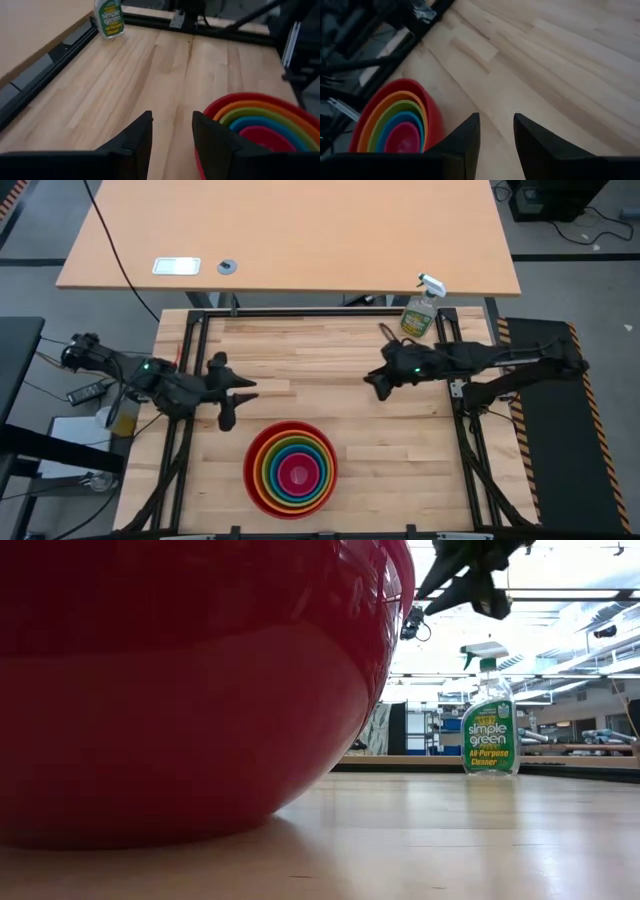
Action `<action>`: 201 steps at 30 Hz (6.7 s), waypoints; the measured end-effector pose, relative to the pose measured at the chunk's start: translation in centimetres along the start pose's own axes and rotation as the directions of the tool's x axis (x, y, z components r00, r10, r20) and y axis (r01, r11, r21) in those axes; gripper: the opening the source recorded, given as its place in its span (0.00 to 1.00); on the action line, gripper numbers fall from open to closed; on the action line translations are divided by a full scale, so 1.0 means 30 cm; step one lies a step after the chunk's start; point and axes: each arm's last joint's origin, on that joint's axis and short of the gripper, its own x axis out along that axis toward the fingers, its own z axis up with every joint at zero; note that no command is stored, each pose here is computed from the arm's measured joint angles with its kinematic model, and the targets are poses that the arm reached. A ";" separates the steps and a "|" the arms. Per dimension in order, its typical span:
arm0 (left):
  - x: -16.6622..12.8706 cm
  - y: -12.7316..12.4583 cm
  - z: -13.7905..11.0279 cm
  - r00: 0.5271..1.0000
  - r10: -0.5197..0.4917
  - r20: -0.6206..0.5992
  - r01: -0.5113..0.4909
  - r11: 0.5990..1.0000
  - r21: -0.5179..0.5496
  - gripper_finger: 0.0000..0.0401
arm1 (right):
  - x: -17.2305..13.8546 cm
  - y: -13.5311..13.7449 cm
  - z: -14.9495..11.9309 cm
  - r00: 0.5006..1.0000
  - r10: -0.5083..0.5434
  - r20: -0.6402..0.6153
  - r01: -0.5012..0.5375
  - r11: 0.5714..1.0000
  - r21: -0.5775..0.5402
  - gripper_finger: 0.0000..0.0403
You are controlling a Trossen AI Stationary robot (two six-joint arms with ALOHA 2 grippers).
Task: Nest bowls inside each other
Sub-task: Return to Home Position
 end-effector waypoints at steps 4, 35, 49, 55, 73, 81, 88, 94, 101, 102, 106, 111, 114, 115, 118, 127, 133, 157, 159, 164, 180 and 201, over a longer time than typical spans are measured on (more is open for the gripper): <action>0.007 0.025 -0.046 0.998 -0.018 0.056 0.023 0.996 -0.089 0.35 | -0.045 -0.049 -0.013 0.998 0.038 0.058 -0.040 0.999 0.024 0.31; -0.076 0.238 -0.311 0.944 0.116 0.310 0.084 0.822 -0.563 0.35 | -0.124 -0.390 -0.167 0.882 0.175 0.437 -0.296 0.928 0.226 0.31; -0.054 0.261 -0.372 0.893 0.165 0.419 0.143 0.778 -0.612 0.35 | -0.225 -0.470 -0.217 0.772 0.156 0.616 -0.347 0.916 0.203 0.31; -0.057 0.274 -0.379 0.881 0.206 0.426 0.116 0.778 -0.617 0.35 | -0.246 -0.493 -0.243 0.779 0.137 0.612 -0.335 0.916 0.222 0.28; -0.050 0.309 -0.388 0.862 0.330 0.384 -0.013 0.772 -0.635 0.35 | -0.141 -0.561 -0.287 0.742 0.172 0.648 -0.417 0.875 0.245 0.20; -0.051 0.309 -0.386 0.860 0.326 0.392 -0.003 0.772 -0.635 0.35 | -0.091 -0.588 -0.302 0.685 0.201 0.700 -0.483 0.845 0.229 0.20; -0.052 0.308 -0.385 0.860 0.324 0.394 0.002 0.770 -0.638 0.35 | -0.064 -0.609 -0.317 0.703 0.185 0.687 -0.478 0.838 0.264 0.20; -0.052 0.308 -0.385 0.860 0.324 0.395 0.004 0.770 -0.638 0.35 | -0.050 -0.618 -0.325 0.708 0.191 0.681 -0.488 0.829 0.275 0.20; -0.052 0.308 -0.385 0.860 0.324 0.394 -0.003 0.775 -0.631 0.35 | -0.050 -0.618 -0.325 0.708 0.190 0.680 -0.484 0.831 0.272 0.19; -0.051 0.308 -0.387 0.863 0.324 0.388 -0.008 0.776 -0.630 0.35 | -0.050 -0.618 -0.325 0.708 0.189 0.680 -0.484 0.831 0.273 0.19; -0.047 0.309 -0.396 0.873 0.326 0.362 -0.032 0.779 -0.626 0.35 | -0.050 -0.618 -0.325 0.708 0.189 0.680 -0.484 0.831 0.273 0.19; -0.041 0.311 -0.414 0.890 0.333 0.311 -0.082 0.789 -0.609 0.35 | -0.050 -0.619 -0.324 0.705 0.177 0.687 -0.471 0.841 0.267 0.19; -0.038 0.314 -0.427 0.893 0.355 0.276 -0.125 0.786 -0.606 0.35 | -0.052 -0.622 -0.322 0.692 0.139 0.709 -0.456 0.845 0.279 0.19; -0.037 0.315 -0.431 0.892 0.367 0.265 -0.139 0.779 -0.612 0.35 | -0.053 -0.623 -0.321 0.687 0.128 0.716 -0.451 0.847 0.281 0.19; -0.035 0.321 -0.445 0.880 0.418 0.225 -0.205 0.762 -0.614 0.35 | -0.054 -0.625 -0.320 0.678 0.105 0.728 -0.438 0.853 0.284 0.19; -0.035 0.327 -0.457 0.863 0.466 0.193 -0.288 0.770 -0.570 0.35 | -0.052 -0.627 -0.321 0.682 0.095 0.725 -0.308 0.937 0.167 0.19; -0.034 0.328 -0.464 0.866 0.468 0.175 -0.383 0.847 -0.369 0.35 | -0.037 -0.638 -0.333 0.728 0.059 0.683 0.134 0.965 -0.227 0.19; -0.034 0.328 -0.463 0.866 0.468 0.178 -0.410 0.867 -0.285 0.35 | -0.038 -0.637 -0.332 0.725 0.062 0.686 0.254 0.902 -0.349 0.19; -0.034 0.328 -0.463 0.866 0.468 0.178 -0.410 0.867 -0.285 0.35 | -0.038 -0.637 -0.332 0.725 0.062 0.686 0.254 0.902 -0.349 0.19; -0.034 0.328 -0.463 0.866 0.468 0.178 -0.410 0.867 -0.285 0.35 | -0.038 -0.637 -0.332 0.725 0.062 0.686 0.254 0.902 -0.349 0.19; -0.034 0.328 -0.463 0.866 0.467 0.178 -0.409 0.867 -0.285 0.35 | -0.038 -0.637 -0.332 0.724 0.062 0.687 0.254 0.902 -0.349 0.19; -0.035 0.327 -0.462 0.866 0.467 0.179 -0.409 0.867 -0.286 0.35 | -0.038 -0.637 -0.332 0.724 0.062 0.687 0.254 0.902 -0.350 0.19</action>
